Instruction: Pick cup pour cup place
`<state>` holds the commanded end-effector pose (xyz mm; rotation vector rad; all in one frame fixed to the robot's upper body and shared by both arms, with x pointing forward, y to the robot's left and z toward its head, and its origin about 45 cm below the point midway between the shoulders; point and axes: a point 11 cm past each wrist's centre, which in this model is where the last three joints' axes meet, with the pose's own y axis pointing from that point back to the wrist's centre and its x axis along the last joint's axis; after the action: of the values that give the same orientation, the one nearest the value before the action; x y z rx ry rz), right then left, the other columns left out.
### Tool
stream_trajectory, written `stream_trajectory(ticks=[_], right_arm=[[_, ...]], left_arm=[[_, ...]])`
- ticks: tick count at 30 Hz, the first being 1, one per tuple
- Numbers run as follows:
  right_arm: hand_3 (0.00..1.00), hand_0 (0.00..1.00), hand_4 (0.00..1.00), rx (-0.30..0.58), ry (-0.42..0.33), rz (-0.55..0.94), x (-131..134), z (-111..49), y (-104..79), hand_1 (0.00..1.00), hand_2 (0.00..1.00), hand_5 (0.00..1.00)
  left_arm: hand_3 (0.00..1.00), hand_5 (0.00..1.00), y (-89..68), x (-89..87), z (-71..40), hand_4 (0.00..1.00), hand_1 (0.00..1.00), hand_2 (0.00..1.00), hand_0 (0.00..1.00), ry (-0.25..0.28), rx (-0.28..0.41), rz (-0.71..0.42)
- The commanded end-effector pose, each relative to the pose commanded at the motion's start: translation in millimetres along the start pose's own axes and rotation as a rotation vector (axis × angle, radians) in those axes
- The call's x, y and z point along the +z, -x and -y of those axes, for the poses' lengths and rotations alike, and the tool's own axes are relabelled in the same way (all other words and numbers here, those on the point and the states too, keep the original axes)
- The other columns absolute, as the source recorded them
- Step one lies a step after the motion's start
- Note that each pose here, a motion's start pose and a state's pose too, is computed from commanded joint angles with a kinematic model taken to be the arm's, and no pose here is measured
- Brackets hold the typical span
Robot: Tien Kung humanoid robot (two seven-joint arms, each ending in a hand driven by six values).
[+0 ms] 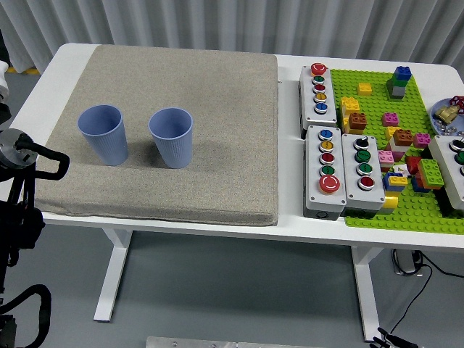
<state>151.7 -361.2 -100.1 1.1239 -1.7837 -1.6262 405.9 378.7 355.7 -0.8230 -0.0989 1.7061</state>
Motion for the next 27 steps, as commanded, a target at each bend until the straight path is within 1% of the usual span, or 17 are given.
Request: stream_trajectory(ticks=[4,27], right_arm=[[0.63,0.769,0.238,0.001,-0.004,0.0,-1.7,-0.2,0.4,0.699,0.741,0.174],[0.63,0.768,0.237,0.004,-0.011,-0.001,-4.2,-0.5,0.6,0.696,0.74,0.172]], left_arm=[[0.831,0.998,0.6,-0.3,0.2,0.797,0.723,0.858,0.719,-0.001,0.001,-0.012],[0.825,0.998,-1.0,0.4,0.0,0.788,0.721,0.853,0.717,0.004,0.013,-0.002]])
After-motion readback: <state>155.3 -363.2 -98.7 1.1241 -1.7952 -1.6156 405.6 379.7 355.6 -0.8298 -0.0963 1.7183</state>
